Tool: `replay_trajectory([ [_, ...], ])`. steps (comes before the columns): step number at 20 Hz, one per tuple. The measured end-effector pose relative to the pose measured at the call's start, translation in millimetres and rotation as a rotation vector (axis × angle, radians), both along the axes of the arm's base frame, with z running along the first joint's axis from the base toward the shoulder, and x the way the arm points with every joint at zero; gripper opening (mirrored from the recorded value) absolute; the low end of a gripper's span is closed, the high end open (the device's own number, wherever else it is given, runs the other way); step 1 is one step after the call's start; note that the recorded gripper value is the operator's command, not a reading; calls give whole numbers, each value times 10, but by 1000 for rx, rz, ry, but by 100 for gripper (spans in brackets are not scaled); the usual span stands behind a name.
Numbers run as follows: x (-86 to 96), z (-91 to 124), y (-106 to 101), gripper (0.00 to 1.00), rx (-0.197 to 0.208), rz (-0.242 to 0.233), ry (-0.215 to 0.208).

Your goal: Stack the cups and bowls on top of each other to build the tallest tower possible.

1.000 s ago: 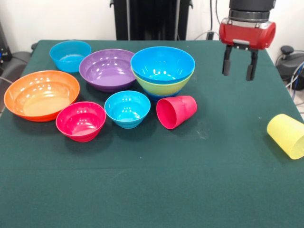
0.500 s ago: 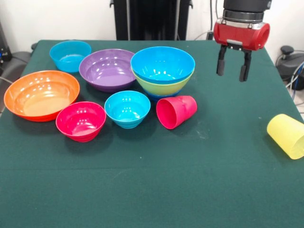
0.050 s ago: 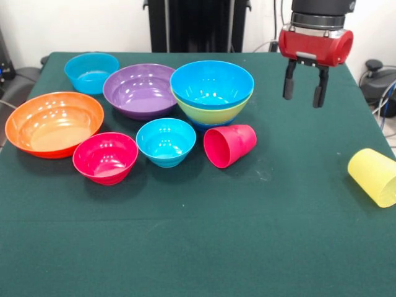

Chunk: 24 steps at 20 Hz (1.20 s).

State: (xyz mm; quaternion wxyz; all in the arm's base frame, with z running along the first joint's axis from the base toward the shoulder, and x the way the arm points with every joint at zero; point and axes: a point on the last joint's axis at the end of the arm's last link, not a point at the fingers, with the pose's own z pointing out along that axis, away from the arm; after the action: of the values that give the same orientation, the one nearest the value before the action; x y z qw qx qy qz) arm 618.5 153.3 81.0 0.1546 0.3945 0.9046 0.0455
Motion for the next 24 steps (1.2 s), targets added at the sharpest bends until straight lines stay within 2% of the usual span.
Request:
replay_trajectory([
  [8, 241, 67, 36, 100, 16, -23, -38],
  [24, 434, -68, 253, 100, 45, -40, -52],
])
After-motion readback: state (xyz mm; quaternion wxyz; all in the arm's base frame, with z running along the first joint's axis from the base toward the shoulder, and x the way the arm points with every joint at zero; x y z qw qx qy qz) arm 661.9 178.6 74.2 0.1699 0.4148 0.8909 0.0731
